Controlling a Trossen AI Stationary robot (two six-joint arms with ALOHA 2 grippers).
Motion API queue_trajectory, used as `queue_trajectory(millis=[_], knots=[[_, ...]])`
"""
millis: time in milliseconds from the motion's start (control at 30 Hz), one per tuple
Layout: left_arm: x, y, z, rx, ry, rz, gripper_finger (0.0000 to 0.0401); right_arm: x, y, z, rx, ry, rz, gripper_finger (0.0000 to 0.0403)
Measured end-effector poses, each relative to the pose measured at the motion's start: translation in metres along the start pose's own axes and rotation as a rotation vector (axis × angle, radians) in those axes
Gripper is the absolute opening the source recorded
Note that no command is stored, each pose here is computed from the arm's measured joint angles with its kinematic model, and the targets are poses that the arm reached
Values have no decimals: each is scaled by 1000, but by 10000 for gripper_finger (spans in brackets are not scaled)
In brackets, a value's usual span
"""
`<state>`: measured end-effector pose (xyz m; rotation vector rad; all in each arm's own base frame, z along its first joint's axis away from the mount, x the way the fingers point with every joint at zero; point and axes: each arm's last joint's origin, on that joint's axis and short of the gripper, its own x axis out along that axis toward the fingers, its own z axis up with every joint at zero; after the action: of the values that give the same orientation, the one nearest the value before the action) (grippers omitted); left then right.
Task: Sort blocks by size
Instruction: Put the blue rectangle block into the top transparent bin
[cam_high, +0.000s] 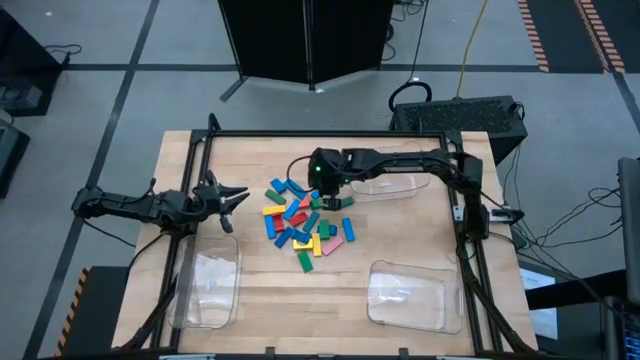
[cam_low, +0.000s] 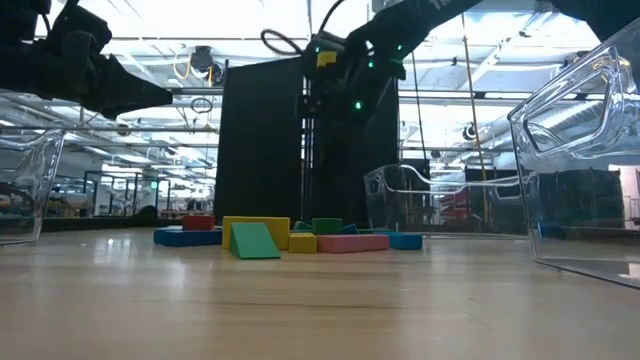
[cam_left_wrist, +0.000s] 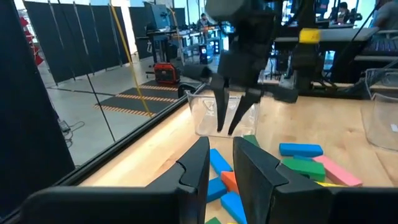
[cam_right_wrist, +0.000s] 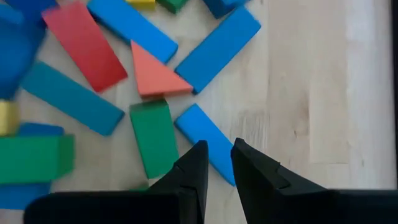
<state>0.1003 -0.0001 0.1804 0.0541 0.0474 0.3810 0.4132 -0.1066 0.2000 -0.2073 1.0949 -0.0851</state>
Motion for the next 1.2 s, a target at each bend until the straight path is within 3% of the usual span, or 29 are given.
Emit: queue_trajectory(millis=[300,433,633,867,1200], knots=[[0,0,2,42,-18,8,75,29,-2,-14,-177,102,37,76],[0,0,2,44,-17,8,75,41,-3,-19,-228,134,42,105],[0,0,1,42,-13,7,75,45,-5,-20,-312,171,-38,170],[0,0,1,35,-12,7,75,43,-7,-18,-354,155,-45,228],[0,0,1,11,-12,7,75,44,-32,-30,-306,82,91,235]])
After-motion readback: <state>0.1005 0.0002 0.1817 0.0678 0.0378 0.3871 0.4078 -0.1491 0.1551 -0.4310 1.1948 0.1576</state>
